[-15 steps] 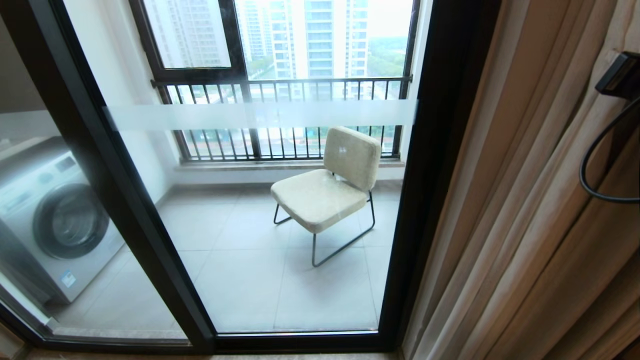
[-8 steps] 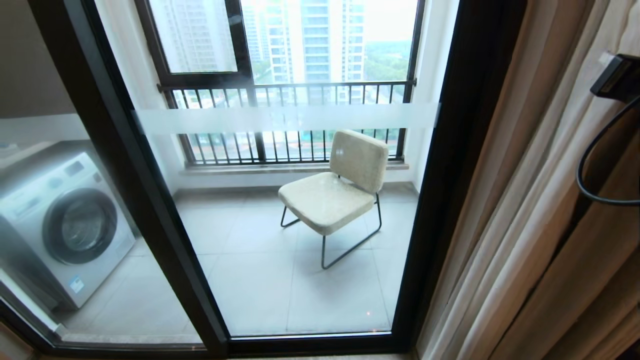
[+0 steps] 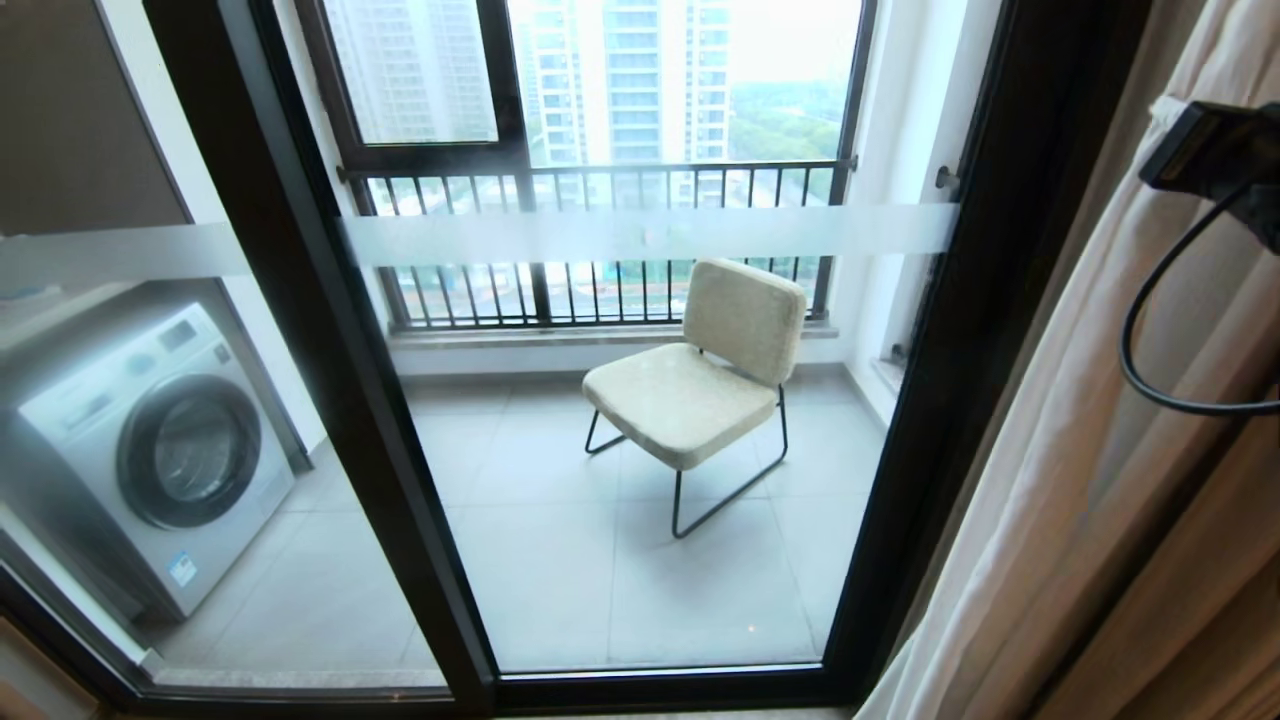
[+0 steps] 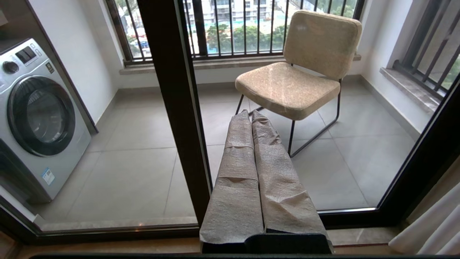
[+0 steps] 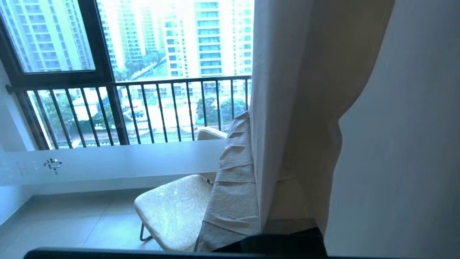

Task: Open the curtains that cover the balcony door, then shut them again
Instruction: Close the inner curtains on both sides

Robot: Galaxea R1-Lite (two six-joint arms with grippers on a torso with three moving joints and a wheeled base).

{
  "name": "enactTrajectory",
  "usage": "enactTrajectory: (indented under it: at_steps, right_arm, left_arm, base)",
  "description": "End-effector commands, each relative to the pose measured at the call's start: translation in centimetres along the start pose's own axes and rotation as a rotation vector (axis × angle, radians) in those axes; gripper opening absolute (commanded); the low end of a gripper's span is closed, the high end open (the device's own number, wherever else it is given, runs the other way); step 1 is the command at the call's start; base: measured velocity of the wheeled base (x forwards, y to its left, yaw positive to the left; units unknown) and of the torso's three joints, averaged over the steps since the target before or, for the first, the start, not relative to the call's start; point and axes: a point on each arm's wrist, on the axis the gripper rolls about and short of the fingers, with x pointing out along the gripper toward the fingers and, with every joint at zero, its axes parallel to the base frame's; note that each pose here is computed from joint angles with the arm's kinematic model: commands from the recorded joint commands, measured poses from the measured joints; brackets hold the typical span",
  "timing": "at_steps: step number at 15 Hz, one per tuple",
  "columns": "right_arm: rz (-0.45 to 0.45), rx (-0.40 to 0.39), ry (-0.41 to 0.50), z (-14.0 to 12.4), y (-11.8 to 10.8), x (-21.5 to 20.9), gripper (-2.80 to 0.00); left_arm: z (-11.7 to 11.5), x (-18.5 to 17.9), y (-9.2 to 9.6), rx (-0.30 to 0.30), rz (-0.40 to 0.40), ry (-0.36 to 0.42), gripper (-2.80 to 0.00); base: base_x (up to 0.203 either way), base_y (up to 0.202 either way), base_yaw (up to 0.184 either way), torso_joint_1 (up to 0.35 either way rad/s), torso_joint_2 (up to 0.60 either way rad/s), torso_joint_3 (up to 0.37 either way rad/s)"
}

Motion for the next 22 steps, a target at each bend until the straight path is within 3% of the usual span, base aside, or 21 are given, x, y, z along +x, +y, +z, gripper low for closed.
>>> enactTrajectory:
  at_steps: [1,15,22]
  right_arm:
    - [0.01,-0.001,0.0,-0.7,0.3,0.8,-2.8]
    - [0.034,0.016,-0.071,-1.1,1.5,5.8,-2.8]
    - [0.098,0.041,-0.082,-1.1,4.1,6.0,-2.8]
  left_arm:
    - [0.0,0.0,0.0,0.0,0.0,-0.001,-2.8]
    - [0.0,0.0,0.0,0.002,0.0,-0.001,-2.8]
    - [0.0,0.0,0.0,0.002,0.0,-0.001,-2.8]
  base:
    - [0.0,0.193,-0.001,0.005,0.0,0.002]
    - [0.0,0.188,-0.002,0.002,0.0,0.003]
    - [0.0,0.191,0.0,0.001,0.0,0.002]
